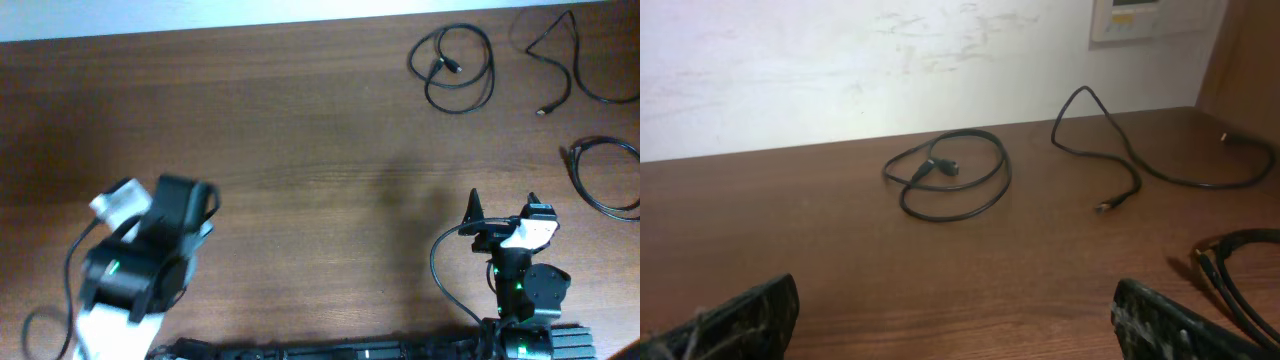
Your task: Untangle cables
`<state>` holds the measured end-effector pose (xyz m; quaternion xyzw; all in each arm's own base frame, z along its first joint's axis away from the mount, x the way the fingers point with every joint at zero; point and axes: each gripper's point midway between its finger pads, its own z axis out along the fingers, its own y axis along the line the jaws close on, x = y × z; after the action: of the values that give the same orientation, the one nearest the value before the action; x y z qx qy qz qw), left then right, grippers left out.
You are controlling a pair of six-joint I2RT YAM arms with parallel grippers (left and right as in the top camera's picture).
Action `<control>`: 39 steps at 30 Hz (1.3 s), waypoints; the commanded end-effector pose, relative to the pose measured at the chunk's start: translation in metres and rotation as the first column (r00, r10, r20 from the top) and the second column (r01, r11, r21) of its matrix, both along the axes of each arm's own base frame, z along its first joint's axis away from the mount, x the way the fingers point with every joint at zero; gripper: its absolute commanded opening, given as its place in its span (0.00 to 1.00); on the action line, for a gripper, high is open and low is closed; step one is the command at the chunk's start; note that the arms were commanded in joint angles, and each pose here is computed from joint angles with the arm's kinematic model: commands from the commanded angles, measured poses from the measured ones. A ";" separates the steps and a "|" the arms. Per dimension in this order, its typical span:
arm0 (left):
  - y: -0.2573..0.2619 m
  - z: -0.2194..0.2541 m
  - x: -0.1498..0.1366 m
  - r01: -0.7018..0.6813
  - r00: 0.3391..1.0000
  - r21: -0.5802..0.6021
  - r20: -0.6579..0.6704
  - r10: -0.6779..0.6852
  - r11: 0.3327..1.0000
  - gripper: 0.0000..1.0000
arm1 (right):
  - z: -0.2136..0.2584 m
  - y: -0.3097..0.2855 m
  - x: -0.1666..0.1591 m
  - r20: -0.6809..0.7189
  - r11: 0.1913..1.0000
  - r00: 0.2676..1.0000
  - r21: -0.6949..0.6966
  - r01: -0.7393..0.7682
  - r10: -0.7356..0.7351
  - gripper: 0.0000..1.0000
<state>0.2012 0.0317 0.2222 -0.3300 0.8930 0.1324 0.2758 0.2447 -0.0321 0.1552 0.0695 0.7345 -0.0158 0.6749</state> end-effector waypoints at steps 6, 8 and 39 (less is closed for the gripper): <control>0.005 0.026 -0.023 0.226 0.823 0.000 0.535 -0.191 0.974 0.99 | -0.002 -0.003 -0.001 -0.003 1.000 1.000 -0.008 0.016 -0.016 0.99; 0.000 0.020 -0.011 0.302 0.699 0.141 0.639 -0.320 0.943 0.99 | -0.002 -0.003 -0.001 -0.003 1.000 1.000 -0.008 0.016 -0.016 0.99; -0.031 -0.066 0.045 0.458 0.454 0.502 0.577 -0.679 0.734 0.99 | -0.002 -0.003 -0.001 -0.003 1.000 1.000 -0.008 0.016 -0.016 0.99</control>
<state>0.2458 0.0009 0.1583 0.0008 0.7345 0.0054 0.6786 0.2445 -0.0329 0.1560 0.0707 0.7330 -0.0177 0.6763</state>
